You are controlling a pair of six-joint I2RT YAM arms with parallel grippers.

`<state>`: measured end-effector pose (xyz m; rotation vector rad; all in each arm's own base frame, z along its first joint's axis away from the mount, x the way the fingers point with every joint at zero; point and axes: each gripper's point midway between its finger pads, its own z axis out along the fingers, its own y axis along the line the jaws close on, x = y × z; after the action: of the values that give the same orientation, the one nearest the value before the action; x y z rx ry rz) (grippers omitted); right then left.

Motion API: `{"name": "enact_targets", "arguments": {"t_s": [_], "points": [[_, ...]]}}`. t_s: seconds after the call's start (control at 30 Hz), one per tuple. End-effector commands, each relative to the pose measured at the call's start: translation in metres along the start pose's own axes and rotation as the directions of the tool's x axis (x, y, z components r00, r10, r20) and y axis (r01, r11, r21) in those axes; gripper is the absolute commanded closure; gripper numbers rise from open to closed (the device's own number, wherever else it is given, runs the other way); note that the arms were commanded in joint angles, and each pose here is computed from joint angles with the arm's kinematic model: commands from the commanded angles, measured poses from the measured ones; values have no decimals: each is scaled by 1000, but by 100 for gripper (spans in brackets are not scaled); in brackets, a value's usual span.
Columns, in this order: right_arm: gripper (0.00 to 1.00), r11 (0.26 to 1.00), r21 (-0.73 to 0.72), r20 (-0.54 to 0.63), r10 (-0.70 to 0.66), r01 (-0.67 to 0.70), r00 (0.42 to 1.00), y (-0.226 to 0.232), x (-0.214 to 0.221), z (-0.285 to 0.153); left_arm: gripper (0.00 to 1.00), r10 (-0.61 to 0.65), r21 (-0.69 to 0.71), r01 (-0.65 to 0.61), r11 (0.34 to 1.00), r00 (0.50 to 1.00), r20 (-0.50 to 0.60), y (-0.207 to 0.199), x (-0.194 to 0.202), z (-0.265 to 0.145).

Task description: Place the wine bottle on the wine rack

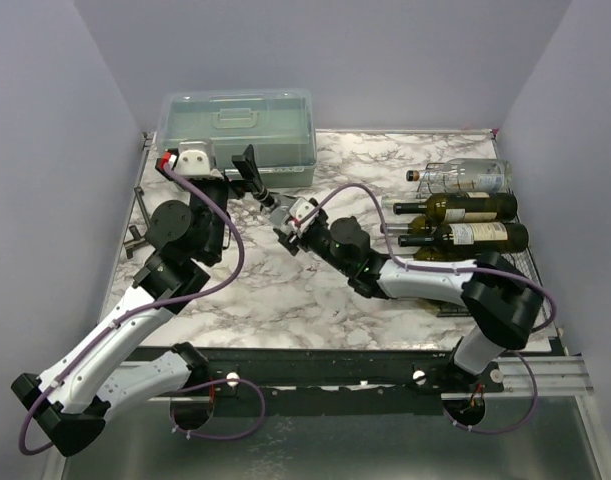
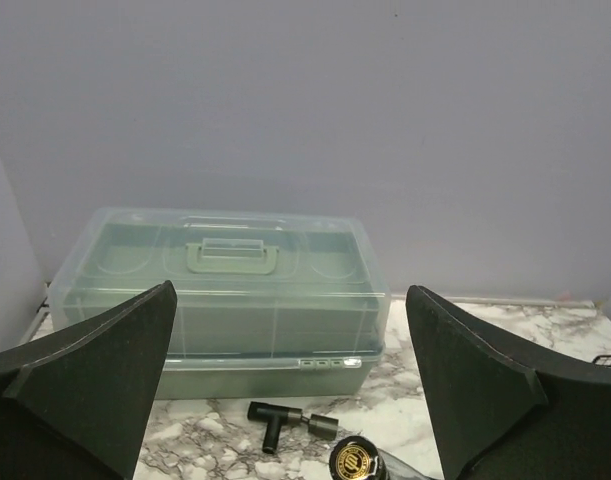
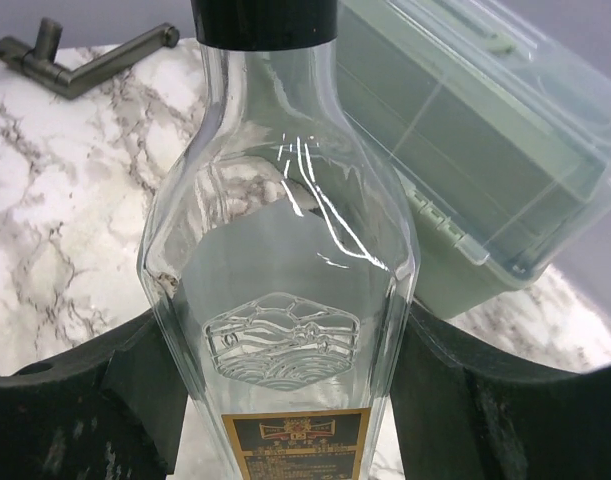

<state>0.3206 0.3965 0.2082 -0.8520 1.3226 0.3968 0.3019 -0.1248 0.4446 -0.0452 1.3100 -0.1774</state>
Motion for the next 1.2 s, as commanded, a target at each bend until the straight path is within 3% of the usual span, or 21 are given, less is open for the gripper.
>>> {"name": "enact_targets", "arguments": {"t_s": [0.0,0.27,0.43,0.53,0.87,1.17], "points": [[100,977,-85,51,-193,197,980,-17,-66,-15,1,-3,-72,7,997,998,55,18,-11,-6],[100,845,-308,-61,-476,437,878,-27,-81,-79,1,-8,-81,15,997,997,82,22,-17,-12],[99,765,-463,-84,-541,448,837,-29,-101,-130,1,5,-80,1,997,997,82,21,-16,-13],[99,733,-510,-163,-596,450,786,-43,-96,-164,1,6,-76,0,997,996,84,19,-16,-13],[100,745,-457,-460,-666,487,587,-99,-50,-254,1,12,-57,-8,998,997,70,12,-10,-10],[99,762,-446,-598,-644,469,478,-116,-20,-309,1,7,-38,-5,999,998,69,7,-10,-12]]}}
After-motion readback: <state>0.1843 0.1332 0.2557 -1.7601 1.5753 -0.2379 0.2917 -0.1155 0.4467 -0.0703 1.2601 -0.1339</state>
